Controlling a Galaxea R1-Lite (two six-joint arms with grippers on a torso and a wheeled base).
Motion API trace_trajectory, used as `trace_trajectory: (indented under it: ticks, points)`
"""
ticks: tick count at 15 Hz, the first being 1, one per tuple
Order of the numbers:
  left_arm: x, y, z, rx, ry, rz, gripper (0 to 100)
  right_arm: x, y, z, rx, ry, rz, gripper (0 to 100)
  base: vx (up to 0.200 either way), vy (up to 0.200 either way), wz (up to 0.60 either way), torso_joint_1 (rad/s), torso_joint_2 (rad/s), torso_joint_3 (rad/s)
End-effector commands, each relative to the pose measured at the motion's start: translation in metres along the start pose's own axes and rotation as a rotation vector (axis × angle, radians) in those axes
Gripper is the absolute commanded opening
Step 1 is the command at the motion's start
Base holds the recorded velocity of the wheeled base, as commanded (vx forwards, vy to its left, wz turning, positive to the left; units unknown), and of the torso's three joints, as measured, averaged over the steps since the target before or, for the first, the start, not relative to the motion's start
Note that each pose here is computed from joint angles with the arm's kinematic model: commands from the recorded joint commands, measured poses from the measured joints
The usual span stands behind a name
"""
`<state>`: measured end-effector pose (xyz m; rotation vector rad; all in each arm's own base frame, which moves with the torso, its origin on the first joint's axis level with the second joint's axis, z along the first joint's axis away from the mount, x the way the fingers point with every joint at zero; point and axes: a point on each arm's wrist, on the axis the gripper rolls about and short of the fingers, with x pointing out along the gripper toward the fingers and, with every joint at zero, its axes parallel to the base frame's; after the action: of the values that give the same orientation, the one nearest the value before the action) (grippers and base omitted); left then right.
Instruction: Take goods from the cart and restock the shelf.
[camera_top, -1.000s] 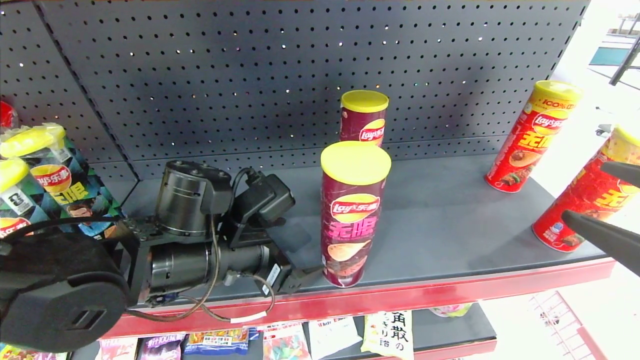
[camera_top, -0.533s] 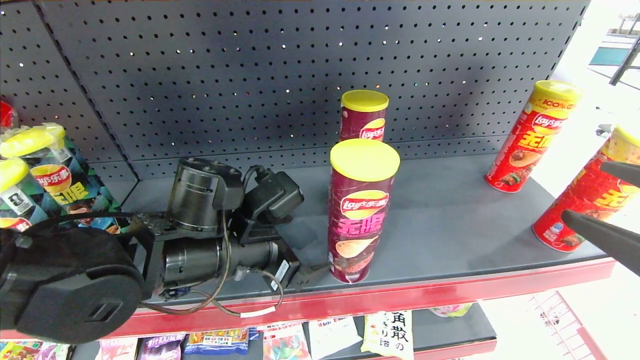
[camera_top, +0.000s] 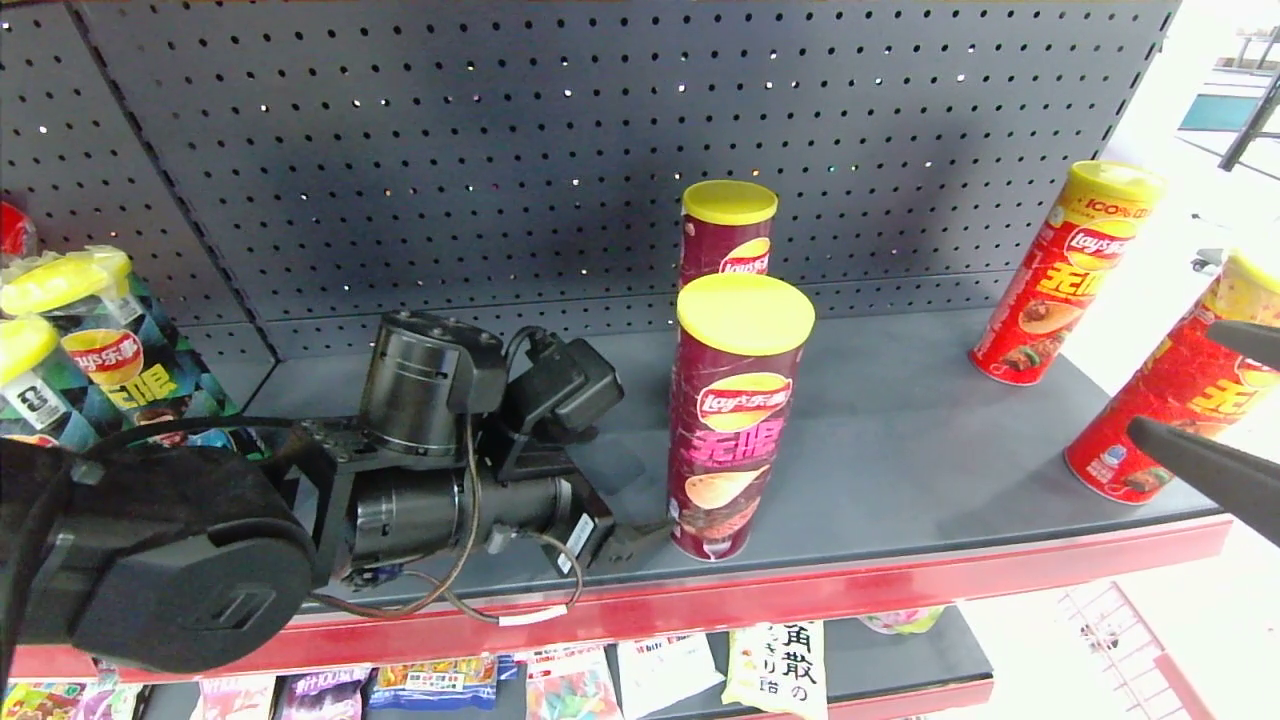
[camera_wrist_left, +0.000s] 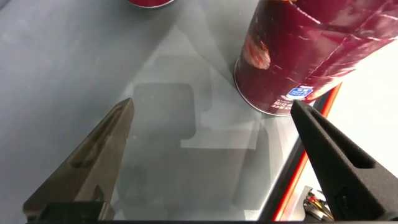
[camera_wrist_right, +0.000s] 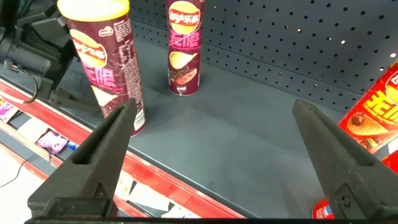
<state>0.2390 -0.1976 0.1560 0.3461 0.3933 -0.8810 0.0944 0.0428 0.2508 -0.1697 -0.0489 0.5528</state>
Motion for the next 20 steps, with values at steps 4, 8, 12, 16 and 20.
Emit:
trace_trajectory:
  ticks: [4,8,12,16,20]
  points:
    - [0.007,0.002,0.005,0.002,-0.010,0.003,100,0.001,0.000,0.000,0.000,0.002,0.000,100,0.000,0.000,0.00,0.000,0.00,0.000]
    - [0.009,0.003,0.007,0.003,-0.016,0.003,100,0.001,0.000,0.000,0.000,0.004,0.000,100,0.000,0.000,0.00,0.000,0.00,0.000]
    - [0.010,0.003,0.007,0.003,-0.016,0.003,100,0.002,0.000,-0.001,0.000,0.005,0.002,100,0.000,0.000,0.00,0.000,0.00,0.000]
    - [0.012,0.003,0.006,0.002,-0.010,0.001,100,0.002,0.000,-0.001,0.000,0.006,0.002,100,0.000,0.000,0.00,0.000,0.00,0.000]
    - [0.005,0.001,0.008,0.005,-0.021,0.000,100,-0.001,0.001,-0.003,0.001,0.009,0.003,100,0.000,0.000,0.00,0.000,0.00,0.000]
